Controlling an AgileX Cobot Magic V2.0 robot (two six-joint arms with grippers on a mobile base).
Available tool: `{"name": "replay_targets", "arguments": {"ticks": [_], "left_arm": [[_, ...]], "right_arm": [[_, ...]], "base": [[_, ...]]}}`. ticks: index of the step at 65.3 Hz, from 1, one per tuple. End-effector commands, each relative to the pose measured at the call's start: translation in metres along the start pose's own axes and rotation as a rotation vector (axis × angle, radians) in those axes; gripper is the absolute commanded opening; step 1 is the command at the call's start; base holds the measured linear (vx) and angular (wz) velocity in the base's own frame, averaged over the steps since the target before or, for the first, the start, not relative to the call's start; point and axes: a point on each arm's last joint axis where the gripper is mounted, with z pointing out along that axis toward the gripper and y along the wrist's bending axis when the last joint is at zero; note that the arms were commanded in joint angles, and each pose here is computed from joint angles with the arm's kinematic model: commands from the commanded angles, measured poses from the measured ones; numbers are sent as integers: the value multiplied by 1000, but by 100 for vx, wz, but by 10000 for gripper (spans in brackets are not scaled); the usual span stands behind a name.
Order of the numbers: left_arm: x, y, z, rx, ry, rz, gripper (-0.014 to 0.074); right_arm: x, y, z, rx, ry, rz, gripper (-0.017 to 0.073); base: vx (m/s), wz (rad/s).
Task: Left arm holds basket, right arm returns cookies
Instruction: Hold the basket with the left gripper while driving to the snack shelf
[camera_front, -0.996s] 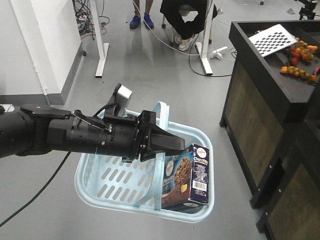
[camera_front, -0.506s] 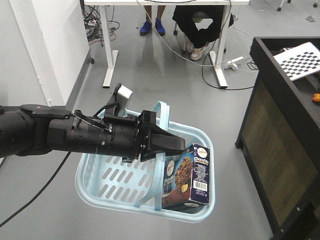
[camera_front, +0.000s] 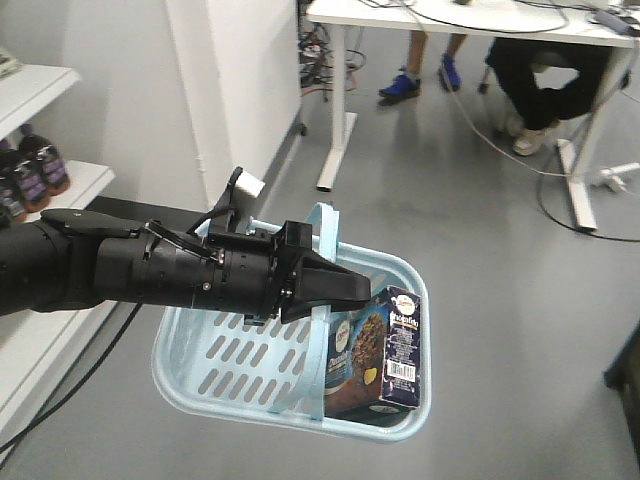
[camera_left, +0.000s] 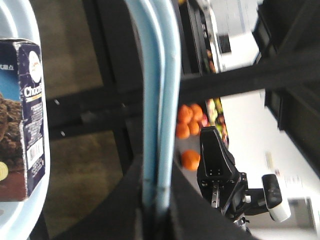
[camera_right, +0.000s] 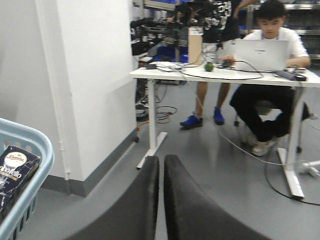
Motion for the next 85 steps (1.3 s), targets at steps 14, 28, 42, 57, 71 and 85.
{"name": "replay_targets", "arguments": {"ticks": [14, 28, 42, 57, 71, 85], "left_arm": [[-5, -37, -9, 159, -52, 26, -6], [-5, -37, -9, 159, -52, 26, -6], [-5, -37, -9, 159, -52, 26, -6], [-5, -37, -9, 159, -52, 26, -6], [-5, -37, -9, 159, -52, 26, -6], [-5, -37, -9, 159, -52, 26, -6]], "right_arm": [[-1, 1, 0, -8, -69, -14, -6], [-1, 1, 0, -8, -69, -14, -6], [-1, 1, 0, -8, -69, -14, -6], [-1, 1, 0, -8, -69, -14, -6], [-1, 1, 0, -8, -69, -14, -6], [-1, 1, 0, -8, -69, -14, -6]], "base": [[28, 79], [26, 72], [22, 70], [21, 82], [19, 80], [19, 72]]}}
